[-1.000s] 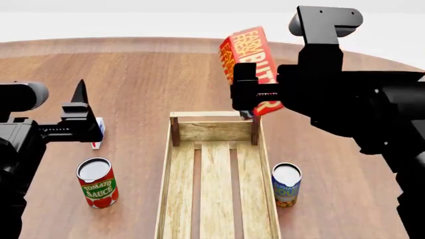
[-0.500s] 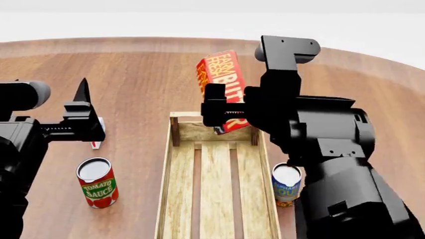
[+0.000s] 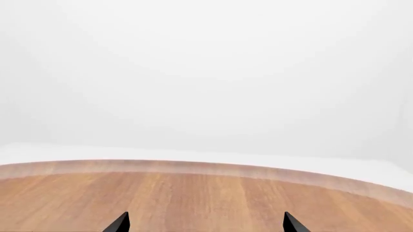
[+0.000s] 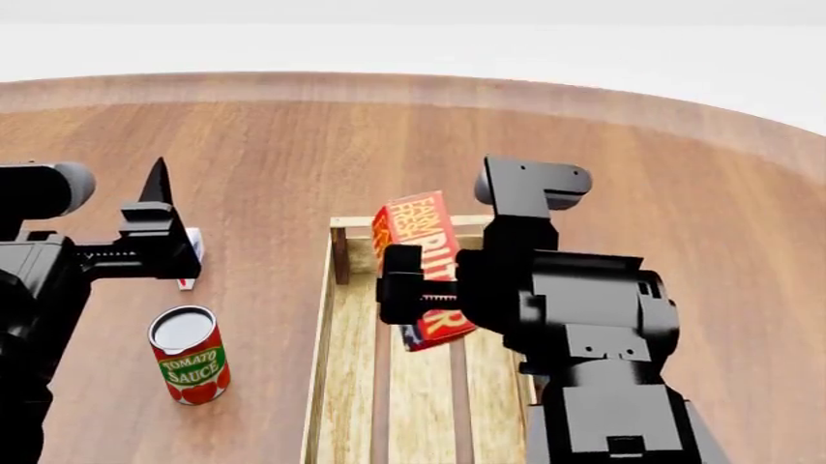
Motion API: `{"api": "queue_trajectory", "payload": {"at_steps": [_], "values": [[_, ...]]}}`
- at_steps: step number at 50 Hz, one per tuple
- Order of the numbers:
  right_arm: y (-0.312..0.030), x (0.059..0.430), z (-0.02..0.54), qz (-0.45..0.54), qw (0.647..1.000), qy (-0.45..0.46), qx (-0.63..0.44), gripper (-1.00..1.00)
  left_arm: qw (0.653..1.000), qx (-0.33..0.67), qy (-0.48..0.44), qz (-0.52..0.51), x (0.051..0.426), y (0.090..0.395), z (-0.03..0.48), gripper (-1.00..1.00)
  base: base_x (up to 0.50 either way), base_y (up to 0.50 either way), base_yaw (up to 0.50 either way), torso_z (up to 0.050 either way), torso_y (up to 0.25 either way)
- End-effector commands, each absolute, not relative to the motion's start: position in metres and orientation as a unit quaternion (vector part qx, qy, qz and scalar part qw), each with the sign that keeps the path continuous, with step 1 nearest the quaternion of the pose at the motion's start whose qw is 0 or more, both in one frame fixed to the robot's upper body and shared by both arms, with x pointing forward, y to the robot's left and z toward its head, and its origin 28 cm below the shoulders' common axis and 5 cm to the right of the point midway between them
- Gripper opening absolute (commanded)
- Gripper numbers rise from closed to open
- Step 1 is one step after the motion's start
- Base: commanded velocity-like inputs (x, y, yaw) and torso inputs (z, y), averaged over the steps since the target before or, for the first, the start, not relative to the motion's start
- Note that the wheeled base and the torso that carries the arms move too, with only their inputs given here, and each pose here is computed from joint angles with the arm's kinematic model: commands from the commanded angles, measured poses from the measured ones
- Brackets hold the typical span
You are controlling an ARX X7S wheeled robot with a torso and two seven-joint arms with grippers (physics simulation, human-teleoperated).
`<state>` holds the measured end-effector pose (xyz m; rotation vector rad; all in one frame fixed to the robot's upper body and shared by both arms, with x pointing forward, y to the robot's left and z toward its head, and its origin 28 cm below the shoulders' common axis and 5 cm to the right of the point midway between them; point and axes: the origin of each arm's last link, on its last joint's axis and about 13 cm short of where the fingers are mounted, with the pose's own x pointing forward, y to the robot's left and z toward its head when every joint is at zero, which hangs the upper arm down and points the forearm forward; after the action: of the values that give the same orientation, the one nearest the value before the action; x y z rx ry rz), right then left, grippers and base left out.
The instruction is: Pick up the butter and put it in the tray.
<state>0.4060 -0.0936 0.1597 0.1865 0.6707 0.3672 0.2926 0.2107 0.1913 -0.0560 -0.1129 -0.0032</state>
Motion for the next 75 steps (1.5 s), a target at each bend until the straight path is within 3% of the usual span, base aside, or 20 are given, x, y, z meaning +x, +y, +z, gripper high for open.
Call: {"api": "queue_trajectory", "payload": {"at_steps": [1, 24, 57, 58, 75], "values": [[-0.089, 0.401, 0.156, 0.195, 0.904, 0.359, 0.127, -1.0, 0.998, -0.028, -0.055, 0.0, 0.293, 0.212, 0.19, 1.0, 0.0, 0.0, 0.0, 0.0, 0.0], [-0.088, 0.39, 0.146, 0.19, 0.872, 0.424, 0.152, -1.0, 0.998, -0.03, -0.054, 0.001, 0.294, 0.213, 0.19, 1.0, 0.0, 0.0, 0.0, 0.0, 0.001], [-0.089, 0.386, 0.138, 0.191, 0.864, 0.44, 0.15, -1.0, 0.998, -0.032, -0.051, 0.002, 0.294, 0.214, 0.187, 1.0, 0.0, 0.0, 0.0, 0.0, 0.001], [-0.089, 0.386, 0.138, 0.191, 0.864, 0.44, 0.149, 1.0, 0.998, -0.032, -0.051, 0.002, 0.294, 0.214, 0.187, 1.0, 0.0, 0.0, 0.0, 0.0, 0.0], [-0.09, 0.388, 0.145, 0.19, 0.867, 0.436, 0.148, 1.0, 0.998, -0.032, -0.052, 0.003, 0.294, 0.215, 0.189, 1.0, 0.0, 0.0, 0.0, 0.0, 0.0]]}}
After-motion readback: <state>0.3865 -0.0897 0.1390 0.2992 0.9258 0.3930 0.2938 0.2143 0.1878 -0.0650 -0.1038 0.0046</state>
